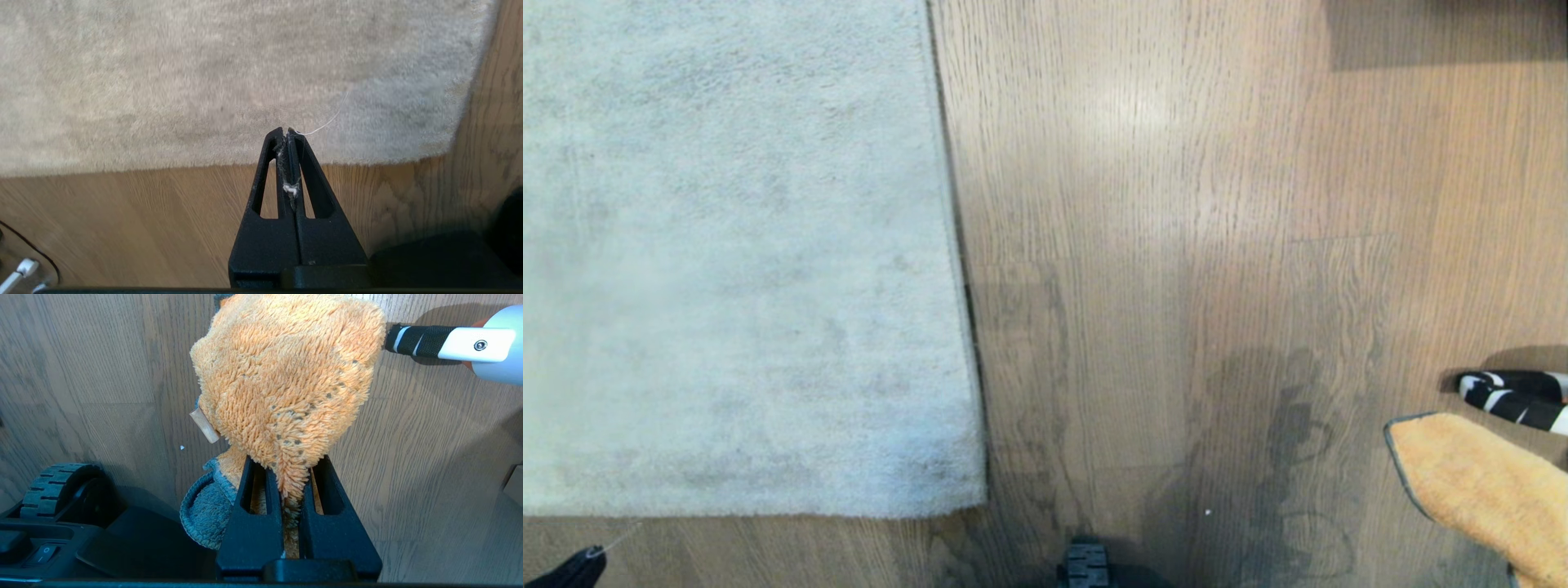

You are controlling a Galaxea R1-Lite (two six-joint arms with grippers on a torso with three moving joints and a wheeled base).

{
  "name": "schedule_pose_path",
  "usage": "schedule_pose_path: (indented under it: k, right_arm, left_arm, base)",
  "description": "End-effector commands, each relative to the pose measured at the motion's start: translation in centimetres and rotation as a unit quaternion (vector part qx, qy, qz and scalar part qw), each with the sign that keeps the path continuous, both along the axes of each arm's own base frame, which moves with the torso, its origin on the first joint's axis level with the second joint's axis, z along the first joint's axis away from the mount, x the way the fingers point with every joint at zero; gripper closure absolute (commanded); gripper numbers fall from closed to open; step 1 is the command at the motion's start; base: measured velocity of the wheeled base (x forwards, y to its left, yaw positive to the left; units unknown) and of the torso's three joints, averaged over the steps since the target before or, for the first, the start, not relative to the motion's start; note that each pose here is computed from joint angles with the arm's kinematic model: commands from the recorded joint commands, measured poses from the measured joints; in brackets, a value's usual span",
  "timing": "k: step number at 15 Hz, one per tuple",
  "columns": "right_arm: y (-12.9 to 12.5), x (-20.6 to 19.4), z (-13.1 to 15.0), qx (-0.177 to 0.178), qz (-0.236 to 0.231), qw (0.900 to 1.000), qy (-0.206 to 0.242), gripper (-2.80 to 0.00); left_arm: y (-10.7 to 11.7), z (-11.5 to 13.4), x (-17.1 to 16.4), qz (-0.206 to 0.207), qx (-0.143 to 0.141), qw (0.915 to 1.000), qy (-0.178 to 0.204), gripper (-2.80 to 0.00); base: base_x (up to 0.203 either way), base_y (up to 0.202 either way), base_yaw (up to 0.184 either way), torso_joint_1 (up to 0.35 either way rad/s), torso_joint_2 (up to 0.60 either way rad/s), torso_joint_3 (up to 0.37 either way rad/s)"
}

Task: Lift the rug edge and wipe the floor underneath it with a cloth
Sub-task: Put down the rag

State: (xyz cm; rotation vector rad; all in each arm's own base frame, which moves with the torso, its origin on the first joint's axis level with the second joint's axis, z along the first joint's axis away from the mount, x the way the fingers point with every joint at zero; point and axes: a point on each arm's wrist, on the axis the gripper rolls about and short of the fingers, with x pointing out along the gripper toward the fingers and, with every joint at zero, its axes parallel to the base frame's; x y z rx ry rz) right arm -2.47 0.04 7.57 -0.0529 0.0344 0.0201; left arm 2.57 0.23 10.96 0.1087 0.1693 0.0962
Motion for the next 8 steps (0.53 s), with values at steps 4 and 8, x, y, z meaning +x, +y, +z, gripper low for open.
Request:
schedule_pose_path:
  k: [4,8]
  right_arm:
    - [0.0,0.0,0.0,0.000,0.000,1.000,0.001,0.00]
    - [0.0,0.0,0.0,0.000,0.000,1.000,0.001,0.00]
  left_arm:
    - [0.0,-1.9,-3.3,0.002,-0.012,0.9991,-0.041,0.00]
    - [-0.2,-2.9,-4.2,-0.039,-0.033,0.9972,-0.054,0.00]
  base:
    - [0.000,0.000,0.000,0.000,0.00,0.000]
    - [0.000,0.000,0.000,0.000,0.00,0.000]
